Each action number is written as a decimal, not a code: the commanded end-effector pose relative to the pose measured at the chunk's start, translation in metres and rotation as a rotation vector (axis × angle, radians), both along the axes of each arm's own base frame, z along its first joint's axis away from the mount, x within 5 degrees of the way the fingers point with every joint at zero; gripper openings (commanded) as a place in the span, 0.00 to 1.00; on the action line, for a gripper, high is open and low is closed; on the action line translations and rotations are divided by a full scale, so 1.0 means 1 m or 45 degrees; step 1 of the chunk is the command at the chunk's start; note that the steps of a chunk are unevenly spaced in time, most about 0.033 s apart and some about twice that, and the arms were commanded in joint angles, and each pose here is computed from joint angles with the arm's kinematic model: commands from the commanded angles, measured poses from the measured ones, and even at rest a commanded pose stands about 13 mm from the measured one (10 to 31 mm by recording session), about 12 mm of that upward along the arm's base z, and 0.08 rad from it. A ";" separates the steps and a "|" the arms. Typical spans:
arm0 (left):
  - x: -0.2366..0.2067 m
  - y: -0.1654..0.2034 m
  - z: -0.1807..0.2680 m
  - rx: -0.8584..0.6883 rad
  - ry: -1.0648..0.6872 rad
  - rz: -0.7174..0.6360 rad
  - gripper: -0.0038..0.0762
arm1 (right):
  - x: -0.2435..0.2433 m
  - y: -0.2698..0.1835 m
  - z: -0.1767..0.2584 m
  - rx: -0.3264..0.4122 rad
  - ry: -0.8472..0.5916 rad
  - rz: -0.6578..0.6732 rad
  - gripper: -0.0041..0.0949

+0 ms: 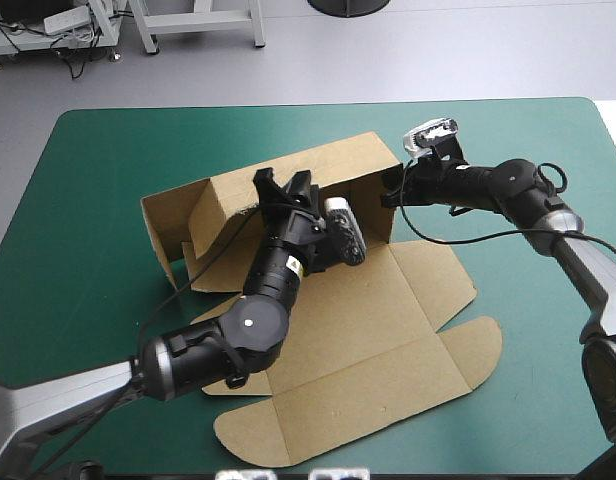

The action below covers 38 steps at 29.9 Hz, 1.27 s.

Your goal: Fold the box

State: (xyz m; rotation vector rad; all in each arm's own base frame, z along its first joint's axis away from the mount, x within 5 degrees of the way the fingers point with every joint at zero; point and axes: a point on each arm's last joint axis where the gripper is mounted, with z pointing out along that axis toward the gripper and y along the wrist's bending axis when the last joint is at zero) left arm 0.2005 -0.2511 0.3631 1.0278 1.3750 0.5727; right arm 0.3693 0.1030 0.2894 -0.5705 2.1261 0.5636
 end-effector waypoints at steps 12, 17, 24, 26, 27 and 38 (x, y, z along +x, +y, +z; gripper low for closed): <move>0.015 0.116 0.129 -0.775 -0.106 0.418 0.04 | -0.033 -0.003 0.043 0.057 0.075 -0.031 0.04; 0.033 0.158 0.136 -0.929 0.048 0.558 0.05 | -0.054 -0.008 0.053 -0.005 0.183 -0.028 0.04; 0.056 0.230 0.114 -1.031 0.306 0.833 0.05 | -0.074 -0.005 0.060 0.018 0.398 0.042 0.04; 0.057 0.248 0.109 -1.073 0.375 0.874 0.05 | -0.075 -0.006 0.061 0.014 0.429 0.031 0.04; 0.057 0.256 0.106 -1.096 0.420 0.882 0.05 | -0.075 -0.007 0.062 -0.006 0.417 0.023 0.04; 0.062 0.276 0.074 -1.264 0.891 0.744 0.05 | -0.024 -0.014 0.034 -0.174 0.251 -0.120 0.04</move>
